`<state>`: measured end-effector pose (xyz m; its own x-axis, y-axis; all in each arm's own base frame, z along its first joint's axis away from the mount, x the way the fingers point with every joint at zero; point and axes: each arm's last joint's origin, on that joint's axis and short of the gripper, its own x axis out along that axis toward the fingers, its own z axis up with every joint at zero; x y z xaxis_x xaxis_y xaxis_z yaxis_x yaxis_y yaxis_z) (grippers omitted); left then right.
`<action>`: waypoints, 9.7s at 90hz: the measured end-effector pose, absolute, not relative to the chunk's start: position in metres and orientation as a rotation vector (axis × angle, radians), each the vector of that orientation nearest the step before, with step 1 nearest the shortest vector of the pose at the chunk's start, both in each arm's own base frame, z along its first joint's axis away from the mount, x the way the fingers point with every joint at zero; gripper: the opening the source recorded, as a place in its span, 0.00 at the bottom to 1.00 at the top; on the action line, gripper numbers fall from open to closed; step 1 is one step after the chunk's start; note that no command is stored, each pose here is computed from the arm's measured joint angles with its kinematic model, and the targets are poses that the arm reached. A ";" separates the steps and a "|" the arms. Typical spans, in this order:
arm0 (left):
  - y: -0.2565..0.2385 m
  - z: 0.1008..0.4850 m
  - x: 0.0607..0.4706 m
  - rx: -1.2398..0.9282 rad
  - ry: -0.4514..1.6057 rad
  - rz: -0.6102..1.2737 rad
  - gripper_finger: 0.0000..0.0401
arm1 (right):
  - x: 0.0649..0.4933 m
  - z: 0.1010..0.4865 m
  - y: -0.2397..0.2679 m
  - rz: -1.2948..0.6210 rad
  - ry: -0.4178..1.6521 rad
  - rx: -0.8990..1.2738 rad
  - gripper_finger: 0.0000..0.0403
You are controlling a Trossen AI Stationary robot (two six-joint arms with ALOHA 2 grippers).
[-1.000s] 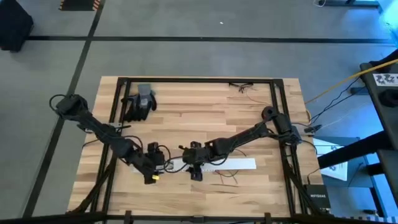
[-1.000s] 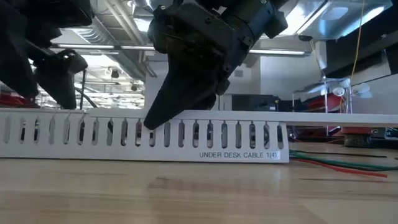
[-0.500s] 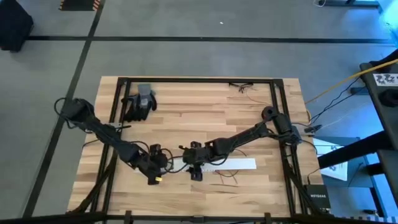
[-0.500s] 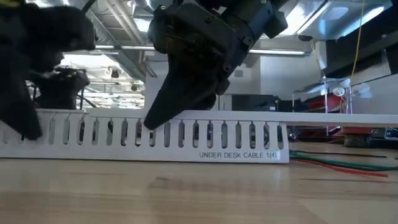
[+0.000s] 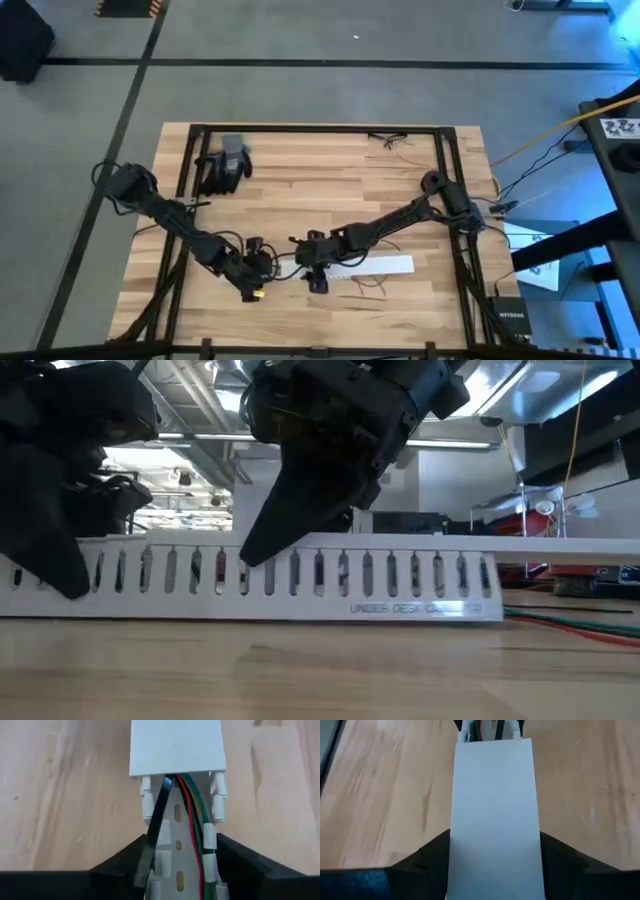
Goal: Ziptie cables
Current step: Close the white cable duct
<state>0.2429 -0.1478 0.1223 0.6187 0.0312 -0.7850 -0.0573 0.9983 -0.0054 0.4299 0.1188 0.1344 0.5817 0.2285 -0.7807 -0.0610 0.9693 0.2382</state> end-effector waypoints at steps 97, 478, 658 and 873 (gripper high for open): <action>-0.144 0.129 0.250 -0.056 0.857 0.064 0.59 | 0.426 0.138 0.122 0.225 0.973 0.150 0.57; -0.152 0.204 0.262 -0.019 1.237 0.043 0.67 | 0.431 0.134 0.119 0.191 0.921 0.086 0.57; -0.158 0.120 0.205 -0.105 0.787 0.084 0.44 | 0.433 0.135 0.122 0.245 0.894 0.126 0.57; -0.152 0.165 0.196 -0.156 1.000 0.042 0.70 | 0.443 0.127 0.123 0.222 0.822 0.126 0.57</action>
<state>0.1961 -0.1517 0.1650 0.5403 -0.0367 -0.8407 -0.1068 0.9880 -0.1118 0.4430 0.1230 0.1270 0.6593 0.2447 -0.7109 -0.1470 0.9693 0.1972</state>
